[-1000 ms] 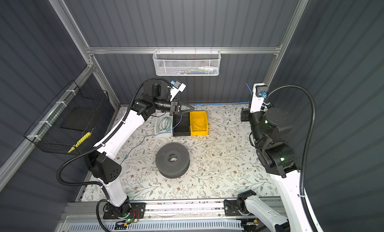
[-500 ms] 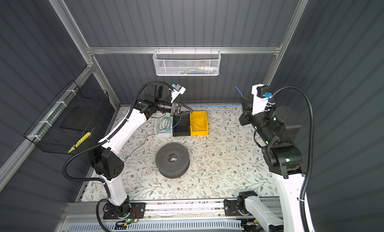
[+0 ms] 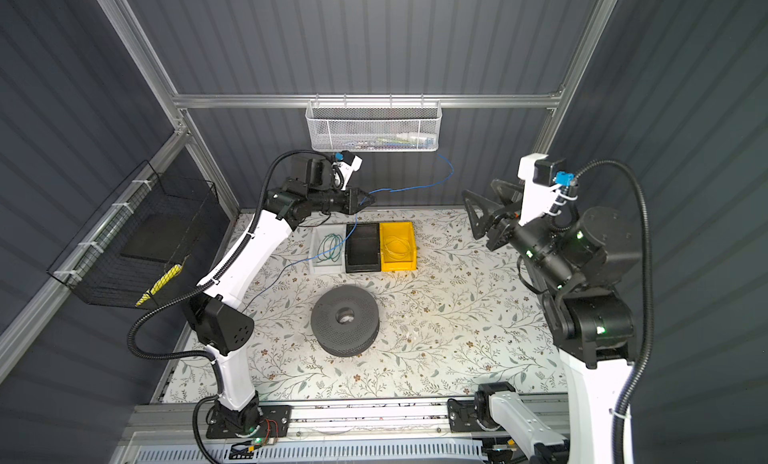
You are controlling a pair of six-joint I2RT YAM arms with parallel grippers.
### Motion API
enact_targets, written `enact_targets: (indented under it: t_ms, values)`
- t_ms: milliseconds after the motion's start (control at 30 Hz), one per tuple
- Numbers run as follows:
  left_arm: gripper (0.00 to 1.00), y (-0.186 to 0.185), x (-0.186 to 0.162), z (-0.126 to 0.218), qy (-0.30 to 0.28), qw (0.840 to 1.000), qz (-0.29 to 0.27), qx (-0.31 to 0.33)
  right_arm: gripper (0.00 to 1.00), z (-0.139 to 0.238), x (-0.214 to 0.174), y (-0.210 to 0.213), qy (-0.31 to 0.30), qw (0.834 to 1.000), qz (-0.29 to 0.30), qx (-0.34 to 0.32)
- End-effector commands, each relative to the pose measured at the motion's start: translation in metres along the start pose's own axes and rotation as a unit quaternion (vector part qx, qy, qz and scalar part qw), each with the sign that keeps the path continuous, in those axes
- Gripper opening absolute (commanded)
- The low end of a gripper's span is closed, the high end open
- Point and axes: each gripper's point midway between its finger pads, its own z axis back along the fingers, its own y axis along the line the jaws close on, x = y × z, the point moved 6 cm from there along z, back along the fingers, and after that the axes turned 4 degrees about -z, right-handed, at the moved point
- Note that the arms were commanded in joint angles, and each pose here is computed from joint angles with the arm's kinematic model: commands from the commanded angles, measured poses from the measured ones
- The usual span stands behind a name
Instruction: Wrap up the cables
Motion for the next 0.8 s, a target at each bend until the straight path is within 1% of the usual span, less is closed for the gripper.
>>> enact_targets:
  t_ms: [0, 67, 200, 300, 400, 533, 567, 667, 767]
  values:
    - [0.00, -0.008, -0.022, -0.018, 0.055, 0.996, -0.055, 0.034, 0.71, -0.033, -0.017, -0.002, 0.078, 0.991, -0.078, 0.076]
    - [0.00, -0.016, -0.025, -0.022, 0.047, 0.997, -0.067, 0.013, 0.71, -0.049, -0.026, -0.006, 0.109, 0.986, -0.092, 0.087]
    - [0.00, -0.042, -0.024, -0.020, 0.029, 0.992, -0.121, -0.008, 0.71, -0.075, -0.057, -0.019, 0.172, 0.979, -0.087, 0.064]
    - [0.00, -0.056, -0.023, -0.019, 0.027, 0.987, -0.153, -0.026, 0.71, -0.086, -0.078, -0.026, 0.206, 0.972, -0.090, 0.066]
    - [0.00, -0.063, -0.021, -0.017, 0.026, 0.983, -0.177, -0.032, 0.70, -0.093, -0.100, -0.031, 0.239, 0.964, -0.095, 0.071]
    - [0.00, -0.070, -0.016, -0.012, 0.014, 0.979, -0.201, -0.044, 0.68, -0.096, -0.131, -0.044, 0.276, 0.954, -0.106, 0.045]
    - [0.00, -0.072, -0.015, -0.010, 0.011, 0.977, -0.206, -0.047, 0.68, -0.096, -0.139, -0.045, 0.285, 0.951, -0.109, 0.048]
    - [0.00, -0.077, -0.014, -0.006, 0.006, 0.974, -0.217, -0.063, 0.67, -0.097, -0.156, -0.045, 0.295, 0.946, -0.119, 0.064]
    - [0.00, -0.080, -0.013, -0.004, 0.005, 0.973, -0.219, -0.071, 0.63, -0.098, -0.166, -0.048, 0.307, 0.941, -0.128, 0.057]
